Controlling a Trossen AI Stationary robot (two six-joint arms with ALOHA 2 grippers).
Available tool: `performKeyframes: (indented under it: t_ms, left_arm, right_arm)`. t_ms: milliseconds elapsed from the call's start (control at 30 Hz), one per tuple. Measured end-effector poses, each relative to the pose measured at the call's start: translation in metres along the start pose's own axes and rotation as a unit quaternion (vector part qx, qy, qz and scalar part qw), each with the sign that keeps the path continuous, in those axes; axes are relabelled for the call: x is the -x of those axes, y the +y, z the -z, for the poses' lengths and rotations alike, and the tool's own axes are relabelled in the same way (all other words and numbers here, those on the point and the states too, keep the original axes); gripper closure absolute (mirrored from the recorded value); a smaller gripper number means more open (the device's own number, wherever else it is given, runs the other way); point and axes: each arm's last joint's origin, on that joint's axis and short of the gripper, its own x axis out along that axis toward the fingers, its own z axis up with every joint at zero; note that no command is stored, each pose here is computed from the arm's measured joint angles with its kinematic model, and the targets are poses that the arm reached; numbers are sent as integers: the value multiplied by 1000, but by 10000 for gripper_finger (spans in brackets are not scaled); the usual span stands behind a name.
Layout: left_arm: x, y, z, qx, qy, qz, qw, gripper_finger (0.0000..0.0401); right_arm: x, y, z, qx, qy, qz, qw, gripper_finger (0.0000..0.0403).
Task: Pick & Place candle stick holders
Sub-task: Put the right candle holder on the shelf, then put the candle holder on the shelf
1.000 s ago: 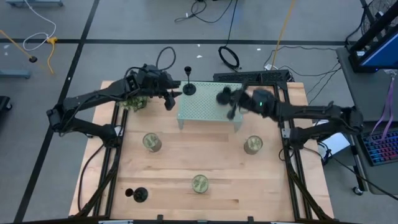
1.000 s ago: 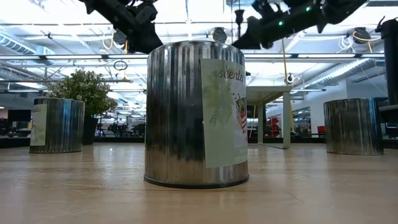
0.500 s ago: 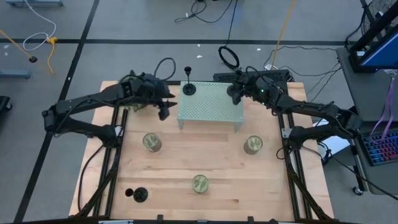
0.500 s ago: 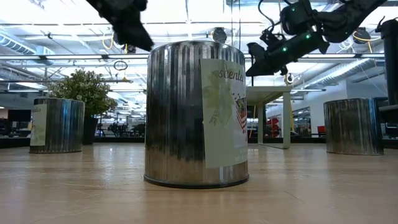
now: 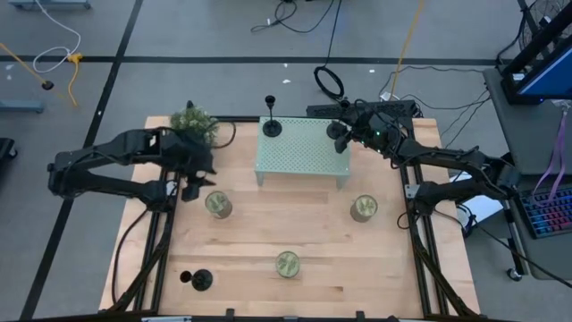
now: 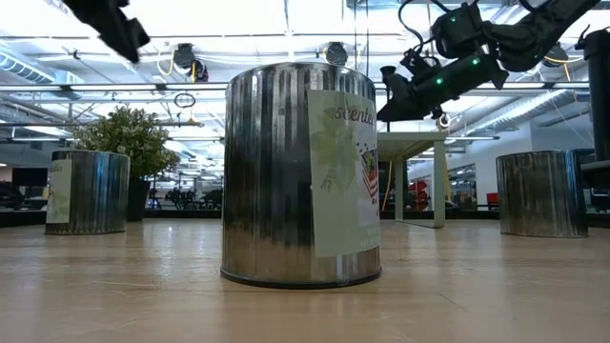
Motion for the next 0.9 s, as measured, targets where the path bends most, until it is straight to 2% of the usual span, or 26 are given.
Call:
performKeyframes:
  t_ms: [200,333,467,633,800,900]
  left_arm:
    - [-12,-18,20,-19,83,66,994,231]
    - [-36,-29,39,-37,140,94,985,231]
    - [-66,-41,59,-43,173,144,973,231]
    - [-97,-59,78,-55,163,193,966,231]
    - [-107,-80,92,-139,147,243,949,231]
    - [-108,-93,96,-169,126,259,943,231]
  right_arm:
    - [3,2,0,30,8,-5,1000,225]
    - [8,6,1,46,22,-16,999,199]
    - [14,9,-1,46,29,-22,998,181]
    - [21,10,-3,46,35,-26,998,173]
    - [27,9,-8,43,20,-27,999,172]
    - [30,8,-11,42,14,-26,999,172]
